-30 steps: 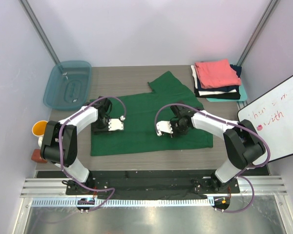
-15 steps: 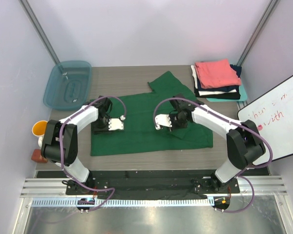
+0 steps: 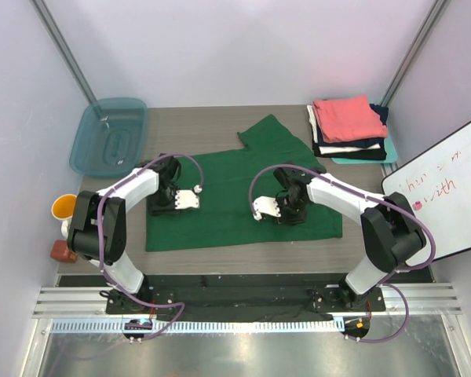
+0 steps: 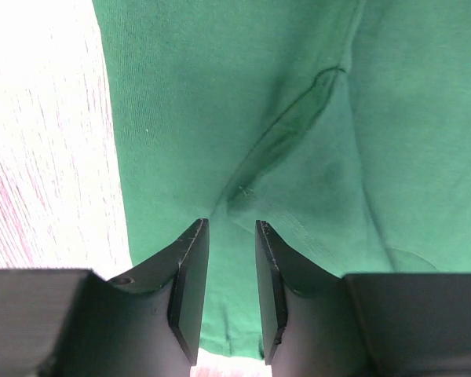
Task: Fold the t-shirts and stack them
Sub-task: Fold the flattened tshirt in 1/3 of the way
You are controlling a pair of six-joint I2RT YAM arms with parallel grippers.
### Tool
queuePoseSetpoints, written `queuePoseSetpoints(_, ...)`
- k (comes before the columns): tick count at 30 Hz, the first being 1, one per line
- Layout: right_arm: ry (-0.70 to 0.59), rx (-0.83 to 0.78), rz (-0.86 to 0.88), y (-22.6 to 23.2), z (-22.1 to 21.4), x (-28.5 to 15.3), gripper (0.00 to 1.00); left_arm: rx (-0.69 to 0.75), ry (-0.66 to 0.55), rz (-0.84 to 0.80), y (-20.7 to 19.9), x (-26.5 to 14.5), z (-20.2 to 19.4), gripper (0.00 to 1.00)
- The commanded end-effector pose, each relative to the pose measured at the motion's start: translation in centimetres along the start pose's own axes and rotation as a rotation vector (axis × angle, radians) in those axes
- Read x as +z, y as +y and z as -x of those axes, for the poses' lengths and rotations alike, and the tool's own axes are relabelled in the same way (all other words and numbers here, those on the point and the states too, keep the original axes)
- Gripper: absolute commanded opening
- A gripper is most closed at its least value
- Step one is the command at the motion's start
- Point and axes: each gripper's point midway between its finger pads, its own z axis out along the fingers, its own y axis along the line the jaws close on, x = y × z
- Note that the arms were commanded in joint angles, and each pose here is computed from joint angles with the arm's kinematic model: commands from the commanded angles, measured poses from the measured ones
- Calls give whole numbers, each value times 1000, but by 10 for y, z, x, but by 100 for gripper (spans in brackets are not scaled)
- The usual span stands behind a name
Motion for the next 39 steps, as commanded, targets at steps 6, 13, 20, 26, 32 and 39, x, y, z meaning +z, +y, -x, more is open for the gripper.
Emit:
queuePoseSetpoints(6, -8, 57, 1, 4, -1, 19, 37, -3, -18, -1, 9, -7, 4, 42)
queuePoseSetpoints(13, -1, 69, -36, -6, -2, 23, 35, 0, -20, 0, 10, -6, 5, 42)
queuePoseSetpoints(20, -21, 65, -79, -22, 9, 5, 35, 0, -23, -6, 9, -5, 6, 42)
queuePoseSetpoints(26, -19, 54, -72, -22, 9, 3, 36, -5, -27, -4, 10, -5, 7, 42)
queuePoseSetpoints(32, -8, 57, -44, -17, 5, 13, 36, -10, -25, -9, 8, -4, 6, 42)
queuePoseSetpoints(39, -1, 60, -25, -12, 2, 19, 33, -9, -27, -4, 11, -5, 7, 42)
